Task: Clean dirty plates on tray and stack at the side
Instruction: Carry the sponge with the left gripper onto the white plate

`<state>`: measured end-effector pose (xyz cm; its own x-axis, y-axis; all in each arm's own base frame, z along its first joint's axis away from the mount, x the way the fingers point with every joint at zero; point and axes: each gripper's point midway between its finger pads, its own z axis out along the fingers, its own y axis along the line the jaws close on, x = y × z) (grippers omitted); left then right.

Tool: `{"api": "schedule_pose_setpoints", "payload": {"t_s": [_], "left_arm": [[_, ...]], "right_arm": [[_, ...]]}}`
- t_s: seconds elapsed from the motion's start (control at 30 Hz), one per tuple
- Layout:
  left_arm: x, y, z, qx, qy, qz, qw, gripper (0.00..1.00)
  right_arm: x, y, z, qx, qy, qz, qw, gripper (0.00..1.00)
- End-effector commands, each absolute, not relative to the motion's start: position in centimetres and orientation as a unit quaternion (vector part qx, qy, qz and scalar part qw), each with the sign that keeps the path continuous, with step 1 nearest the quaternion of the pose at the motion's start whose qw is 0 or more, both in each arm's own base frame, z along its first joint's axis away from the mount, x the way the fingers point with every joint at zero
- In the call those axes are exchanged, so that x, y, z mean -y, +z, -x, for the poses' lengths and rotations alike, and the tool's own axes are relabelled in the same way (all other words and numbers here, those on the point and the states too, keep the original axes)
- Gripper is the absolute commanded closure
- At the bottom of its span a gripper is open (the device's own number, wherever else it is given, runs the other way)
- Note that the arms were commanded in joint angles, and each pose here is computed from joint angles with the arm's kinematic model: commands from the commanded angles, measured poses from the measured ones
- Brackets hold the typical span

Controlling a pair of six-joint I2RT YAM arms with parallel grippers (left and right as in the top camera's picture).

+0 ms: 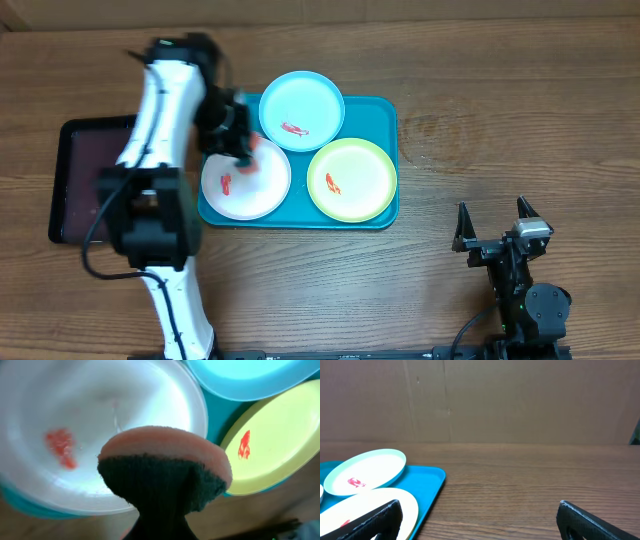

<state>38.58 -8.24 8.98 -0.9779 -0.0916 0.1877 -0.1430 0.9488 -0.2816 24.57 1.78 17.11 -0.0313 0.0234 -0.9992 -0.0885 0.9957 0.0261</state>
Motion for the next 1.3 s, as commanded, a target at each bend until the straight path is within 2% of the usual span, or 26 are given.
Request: {"api": "schedule_pose_setpoints", "payload": {"t_s": [0.0,0.13,0.4,0.5,0.6,0.67,0.83,1.1,1.13,1.2,1.27], "left_arm": [[9.6,7.3,-37.9,0.988,0.114,-0.055,0.089,0.96],[8.1,5.3,-37.6,0.992,0.022,-0.097,0.079,0.96],[6.5,3.3,-36.6,0.987,-0.012,-0.135,0.088,0.95],[6.8,2.5,-36.1,0.986,-0.004,-0.135,0.096,0.77],[7.0,2.3,-36.0,0.987,0.0,-0.129,0.097,0.71],[7.0,2.5,-36.3,0.988,0.003,-0.122,0.093,0.7],[5.8,6.2,-37.8,0.99,-0.002,-0.121,0.074,0.7],[1.2,17.7,-40.4,0.983,0.002,-0.179,-0.034,0.64],[0.6,18.7,-40.4,0.982,0.004,-0.183,-0.048,0.45],[-0.5,20.1,-40.2,0.978,0.008,-0.196,-0.067,0.0],[-1.3,20.6,-39.9,0.976,0.008,-0.206,-0.071,0.0]], "right_arm": [[-1.6,17.0,-24.6,-0.715,0.036,0.021,0.698,0.0],[-1.6,17.0,-24.6,-0.715,0.036,0.021,0.698,0.0],[-1.6,17.0,-24.6,-0.715,0.036,0.021,0.698,0.0],[-1.6,17.0,-24.6,-0.715,0.036,0.021,0.698,0.0],[-1.6,17.0,-24.6,-0.715,0.036,0.021,0.698,0.0],[-1.6,17.0,-24.6,-0.715,0.036,0.021,0.698,0.0],[-1.6,17.0,-24.6,-0.715,0.036,0.021,0.698,0.0],[-1.6,17.0,-24.6,-0.715,0.036,0.021,0.698,0.0],[-1.6,17.0,-24.6,-0.715,0.036,0.021,0.698,0.0],[-1.6,17.0,-24.6,-0.715,0.036,0.021,0.698,0.0],[-1.6,17.0,-24.6,-0.715,0.036,0.021,0.698,0.0]]}}
